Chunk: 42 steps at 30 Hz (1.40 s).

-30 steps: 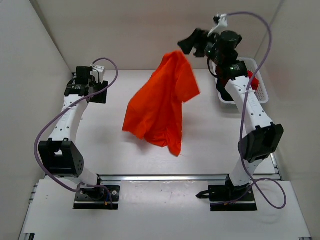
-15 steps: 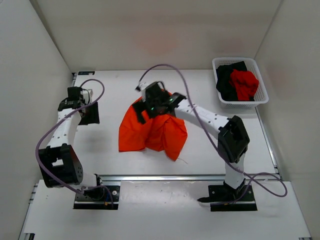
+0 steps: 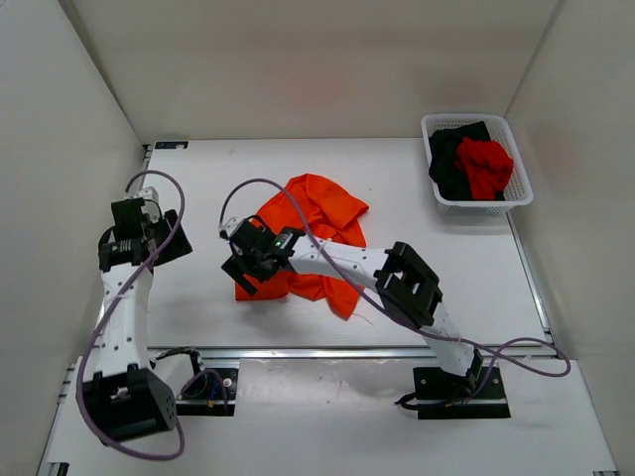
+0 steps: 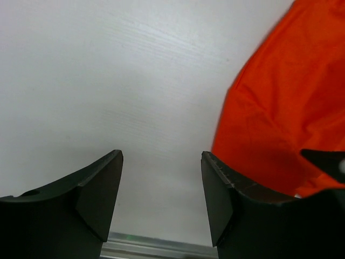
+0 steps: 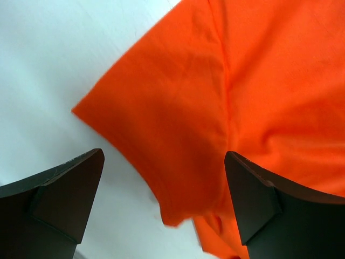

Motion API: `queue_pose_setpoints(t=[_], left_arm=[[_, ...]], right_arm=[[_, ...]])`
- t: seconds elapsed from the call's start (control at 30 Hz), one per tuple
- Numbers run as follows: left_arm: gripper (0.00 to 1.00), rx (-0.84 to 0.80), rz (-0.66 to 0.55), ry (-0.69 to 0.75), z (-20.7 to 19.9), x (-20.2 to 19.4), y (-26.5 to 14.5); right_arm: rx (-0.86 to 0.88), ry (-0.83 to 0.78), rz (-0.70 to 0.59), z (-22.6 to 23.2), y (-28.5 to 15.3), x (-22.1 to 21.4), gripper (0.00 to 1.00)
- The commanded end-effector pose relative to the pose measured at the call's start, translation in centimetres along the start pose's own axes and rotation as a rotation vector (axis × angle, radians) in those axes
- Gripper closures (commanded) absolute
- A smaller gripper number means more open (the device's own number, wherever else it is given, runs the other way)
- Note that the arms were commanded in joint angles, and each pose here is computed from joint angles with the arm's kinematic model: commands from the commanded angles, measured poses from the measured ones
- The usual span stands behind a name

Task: Fold and stack the t-shirts
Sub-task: Move the tshirt to the center of the board, then flatten out the tshirt

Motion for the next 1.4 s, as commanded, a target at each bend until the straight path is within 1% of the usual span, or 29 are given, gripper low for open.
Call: queue_pose_setpoints(t=[0.0, 0.03, 0.1, 0.17, 0.2, 0.23, 0.27, 0.33, 0.37, 0.43, 0.47, 0.5, 0.53, 0.67, 0.73, 0.8, 0.83, 0.87, 0.9, 0.93, 0.97, 1.03, 1.1, 1.2, 1.23, 1.27, 1.3, 1.33, 1.37], left_arm=[[0.29, -0.033, -0.133, -0.077, -1.0, 0.4, -2.4], [0.29, -0.043, -0.167, -0.084, -1.2, 0.3, -3.1], [0.26, -0.019, -0.250, -0.138, -1.2, 0.5, -4.6], [0.26, -0.016, -0.376, -0.158, -1.7, 1.0, -7.3], [0.24, 0.018, -0.440, -0.187, -1.5, 1.3, -8.1], [0.22, 0.068, -0.542, -0.218, -0.9, 1.5, -9.5], [0.21, 0.062, -0.596, -0.235, -0.8, 1.2, -10.4], [0.20, 0.086, -0.647, -0.240, -0.4, 0.8, -11.2], [0.21, 0.083, -0.648, -0.231, -0.4, 0.6, -11.4], [0.20, 0.058, -0.638, -0.216, -0.5, 0.1, -11.8], [0.19, 0.061, -0.628, -0.217, -0.5, 0.0, -11.7], [0.20, 0.061, -0.638, -0.225, -0.5, 0.1, -12.1], [0.19, 0.056, -0.632, -0.221, -0.5, 0.0, -12.1], [0.20, 0.034, -0.612, -0.227, -0.6, -0.3, -11.7], [0.20, 0.033, -0.601, -0.223, -0.5, -0.4, -11.6], [0.20, 0.036, -0.585, -0.222, -0.3, -0.7, -11.2], [0.21, 0.035, -0.587, -0.226, -0.4, -0.7, -11.2], [0.21, 0.031, -0.571, -0.223, -0.3, -0.8, -10.9], [0.21, 0.039, -0.574, -0.230, -0.2, -0.9, -10.9], [0.21, 0.035, -0.563, -0.229, -0.2, -1.0, -10.7], [0.21, 0.043, -0.577, -0.230, -0.1, -0.7, -11.0], [0.21, 0.049, -0.594, -0.222, -0.2, -0.4, -11.4], [0.21, 0.060, -0.618, -0.219, -0.2, 0.3, -12.0], [0.21, 0.039, -0.647, -0.212, -0.6, 1.1, -13.1], [0.21, 0.022, -0.653, -0.200, -0.9, 1.5, -13.6], [0.21, 0.005, -0.646, -0.187, -1.1, 1.6, -13.7], [0.21, -0.030, -0.657, -0.162, -1.6, 2.1, -14.2], [0.22, -0.086, -0.648, -0.120, -2.3, 2.2, -14.3], [0.21, -0.164, -0.607, -0.073, -3.1, 2.1, -14.0]], right_arm=[[-0.125, 0.004, -0.006, 0.7, 0.7, 1.4, 0.08], [-0.138, 0.014, 0.001, 0.8, 1.1, 1.8, 0.08], [-0.129, 0.066, 0.020, 0.9, 1.7, 2.8, 0.10], [-0.111, 0.145, 0.047, 1.4, 2.5, 4.0, 0.13], [-0.110, 0.170, 0.042, 1.5, 2.8, 5.0, 0.13], [-0.108, 0.169, 0.045, 2.1, 3.5, 5.4, 0.13], [-0.129, 0.161, 0.065, 3.0, 4.9, 4.9, 0.14], [-0.136, 0.149, 0.025, 4.1, 4.6, 6.1, 0.13], [-0.127, 0.166, 0.022, 4.5, 4.7, 6.2, 0.14], [-0.122, 0.243, 0.097, 4.7, 5.4, 4.8, 0.15], [-0.134, 0.283, 0.163, 4.5, 5.9, 3.6, 0.16], [-0.147, 0.300, 0.169, 4.5, 5.9, 3.5, 0.18], [-0.171, 0.295, 0.196, 4.1, 6.0, 3.0, 0.18], [-0.183, 0.240, 0.210, 4.2, 6.1, 2.6, 0.18], [-0.180, 0.255, 0.284, 4.8, 6.8, 1.0, 0.19], [-0.149, 0.261, 0.355, 5.2, 7.3, -0.3, 0.22], [-0.105, 0.254, 0.379, 5.8, 7.3, -0.5, 0.31], [-0.076, 0.262, 0.368, 5.7, 7.7, -0.3, 0.51], [-0.022, 0.253, 0.356, 6.3, 8.3, -0.3, 0.64], [0.004, 0.252, 0.368, 6.3, 8.5, -0.5, 0.80], [0.053, 0.271, 0.328, 5.4, 8.2, 0.5, 1.00], [0.074, 0.284, 0.266, 4.1, 7.1, 1.9, 1.00], [0.061, 0.298, 0.166, 1.5, 4.9, 4.2, 1.00], [0.014, 0.357, -0.167, -5.0, -2.9, 10.4, 1.00], [0.007, 0.359, -0.219, -6.0, -4.3, 11.1, 1.00], [-0.016, 0.372, -0.327, -7.9, -7.3, 12.6, 1.00], [-0.043, 0.368, -0.430, -9.3, -11.7, 13.7, 1.00], [-0.083, 0.357, -0.512, -10.2, -14.9, 14.1, 1.00], [-0.114, 0.367, -0.547, -11.0, -15.5, 14.1, 1.00]])
Point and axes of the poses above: each gripper's point midway between its finger pads, its own y axis out along the fingers, its own z axis along the line the jaws close on, x = y × z, the point moved 9 cm from there along -y, back along the fingers, and after that the axes turned 12 degrees about -y, right-handed, at the moved point
